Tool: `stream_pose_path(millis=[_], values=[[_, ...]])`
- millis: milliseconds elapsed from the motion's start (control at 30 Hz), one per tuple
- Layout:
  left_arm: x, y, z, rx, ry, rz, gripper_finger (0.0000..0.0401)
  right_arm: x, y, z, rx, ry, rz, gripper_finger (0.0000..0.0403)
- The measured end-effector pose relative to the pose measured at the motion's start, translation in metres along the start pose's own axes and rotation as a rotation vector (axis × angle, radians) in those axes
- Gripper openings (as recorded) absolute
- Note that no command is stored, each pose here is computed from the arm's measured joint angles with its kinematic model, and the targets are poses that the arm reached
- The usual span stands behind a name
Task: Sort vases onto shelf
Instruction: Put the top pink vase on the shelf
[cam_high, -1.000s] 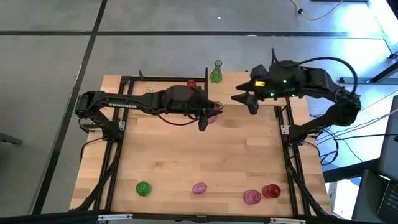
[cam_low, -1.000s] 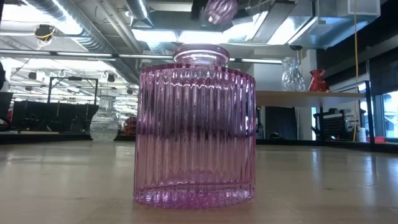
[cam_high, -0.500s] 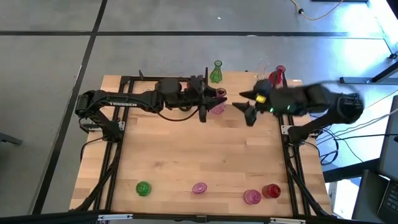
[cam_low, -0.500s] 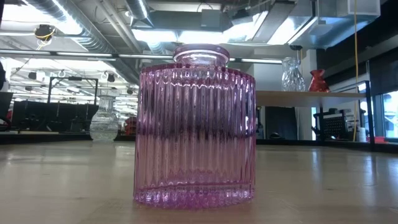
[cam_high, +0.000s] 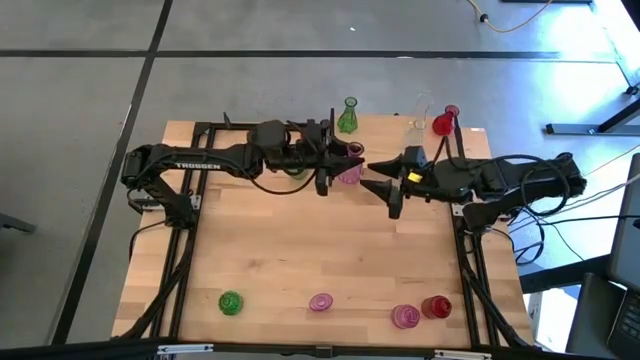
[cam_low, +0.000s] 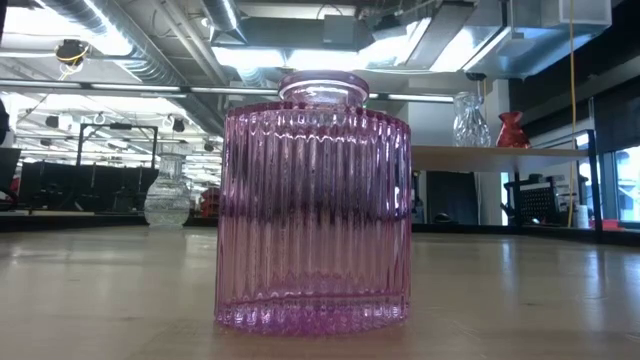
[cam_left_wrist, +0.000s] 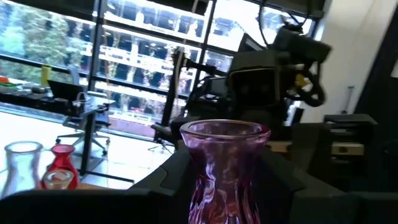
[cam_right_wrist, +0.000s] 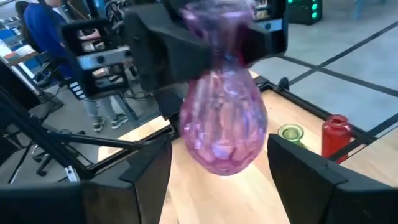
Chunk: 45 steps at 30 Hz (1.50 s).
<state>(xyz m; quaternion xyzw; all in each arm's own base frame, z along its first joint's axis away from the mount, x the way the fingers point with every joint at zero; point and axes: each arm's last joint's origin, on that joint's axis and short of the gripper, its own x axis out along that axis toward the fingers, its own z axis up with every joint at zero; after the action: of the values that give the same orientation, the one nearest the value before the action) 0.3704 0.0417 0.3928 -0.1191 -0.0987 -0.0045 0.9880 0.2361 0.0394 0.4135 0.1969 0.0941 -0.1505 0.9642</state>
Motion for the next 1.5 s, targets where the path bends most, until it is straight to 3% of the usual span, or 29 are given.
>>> stream_pose_path(millis=[300,633,833,1033,1200,1500], values=[[0.0,-0.001,-0.009,-0.052,0.1,-0.044,0.0117,0.006,-0.009,0.006,0.01,-0.016,0.011,0.0244],[-0.001,-0.006,-0.014,0.062,0.141,-0.018,0.0116,0.002,-0.011,0.003,-0.014,0.025,0.016,0.0244],[0.001,0.013,-0.022,0.032,0.156,0.037,0.0116,0.001,-0.015,-0.002,0.013,0.072,-0.023,0.0244],[0.0,0.042,-0.054,0.015,0.081,0.089,0.0116,-0.006,-0.019,-0.008,0.024,0.132,-0.08,0.0244],[0.0,0.065,-0.081,0.026,0.001,0.197,0.0116,-0.026,-0.018,-0.01,0.036,0.108,-0.128,0.0244],[0.017,0.092,-0.136,0.142,-0.055,0.226,0.0116,-0.055,-0.018,-0.012,0.075,0.075,-0.165,0.0244]])
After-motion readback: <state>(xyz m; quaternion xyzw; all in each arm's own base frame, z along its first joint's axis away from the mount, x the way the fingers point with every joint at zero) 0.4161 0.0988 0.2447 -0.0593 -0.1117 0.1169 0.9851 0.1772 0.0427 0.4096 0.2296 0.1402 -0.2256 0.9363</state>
